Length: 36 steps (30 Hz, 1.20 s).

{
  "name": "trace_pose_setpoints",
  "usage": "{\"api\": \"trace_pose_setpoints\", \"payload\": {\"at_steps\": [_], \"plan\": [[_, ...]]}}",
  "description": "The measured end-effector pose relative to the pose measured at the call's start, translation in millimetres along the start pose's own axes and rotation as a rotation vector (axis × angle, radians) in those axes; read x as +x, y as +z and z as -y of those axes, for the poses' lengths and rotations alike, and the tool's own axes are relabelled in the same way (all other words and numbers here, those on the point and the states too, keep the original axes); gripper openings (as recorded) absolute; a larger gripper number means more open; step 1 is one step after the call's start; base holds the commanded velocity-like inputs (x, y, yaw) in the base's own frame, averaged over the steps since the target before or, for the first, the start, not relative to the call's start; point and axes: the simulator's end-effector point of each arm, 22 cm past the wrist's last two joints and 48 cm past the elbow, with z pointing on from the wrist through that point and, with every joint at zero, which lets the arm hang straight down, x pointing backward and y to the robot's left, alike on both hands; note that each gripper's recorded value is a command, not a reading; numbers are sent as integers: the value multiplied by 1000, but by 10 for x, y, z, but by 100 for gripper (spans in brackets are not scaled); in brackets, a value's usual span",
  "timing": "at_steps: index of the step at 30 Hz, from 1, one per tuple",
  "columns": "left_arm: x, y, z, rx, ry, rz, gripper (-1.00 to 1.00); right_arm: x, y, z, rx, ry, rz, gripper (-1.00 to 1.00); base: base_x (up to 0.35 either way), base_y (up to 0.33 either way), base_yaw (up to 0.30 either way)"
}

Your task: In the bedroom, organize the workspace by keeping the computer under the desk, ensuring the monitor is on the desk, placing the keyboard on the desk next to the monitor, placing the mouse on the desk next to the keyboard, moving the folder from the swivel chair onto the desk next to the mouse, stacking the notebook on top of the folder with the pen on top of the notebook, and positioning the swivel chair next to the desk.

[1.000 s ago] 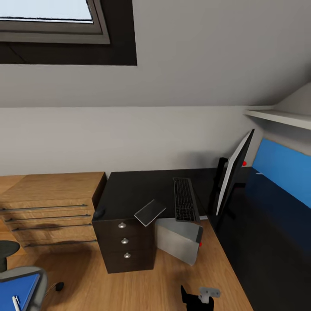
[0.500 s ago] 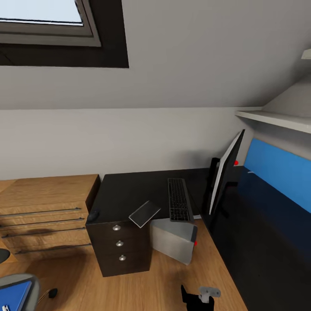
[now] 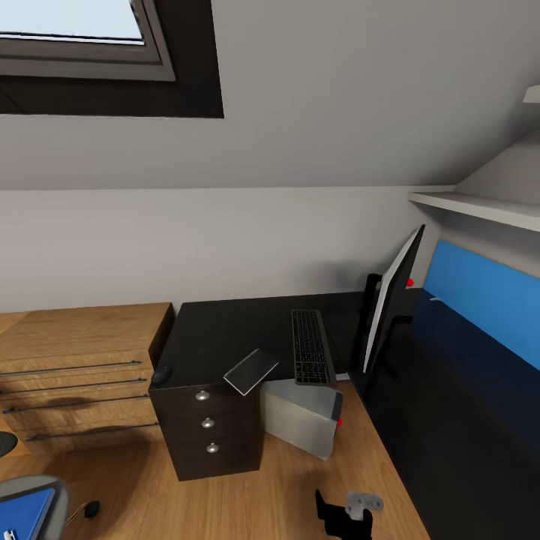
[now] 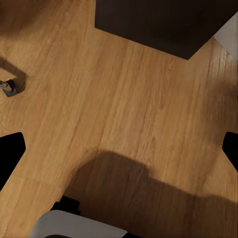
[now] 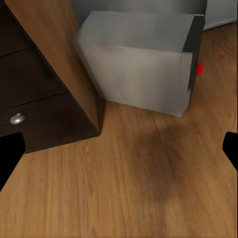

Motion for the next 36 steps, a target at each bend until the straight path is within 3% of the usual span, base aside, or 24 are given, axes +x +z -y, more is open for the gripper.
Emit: {"api": "trace_pose_setpoints", "payload": {"at_steps": [5,13,17,23,33,36], "plan": [[-3,1,-7,-1,0,0,100,-395,152,86,51,-23,57,100,0,0,0],[-4,1,-14,-4,-3,1,100,-1356,355,376,165,-84,78,100,0,0,0],[-4,0,-20,-5,-3,1,100,-1898,301,561,223,-88,117,100,0,0,0],[-26,5,-72,-14,-1,4,100,-2766,43,849,308,-101,249,100,0,0,0],[-89,10,-126,-17,3,23,100,-3061,-125,1022,396,-106,311,100,33,0,0],[-130,10,-142,-18,6,39,100,-3175,-154,963,416,-129,348,100,137,0,0]]}}
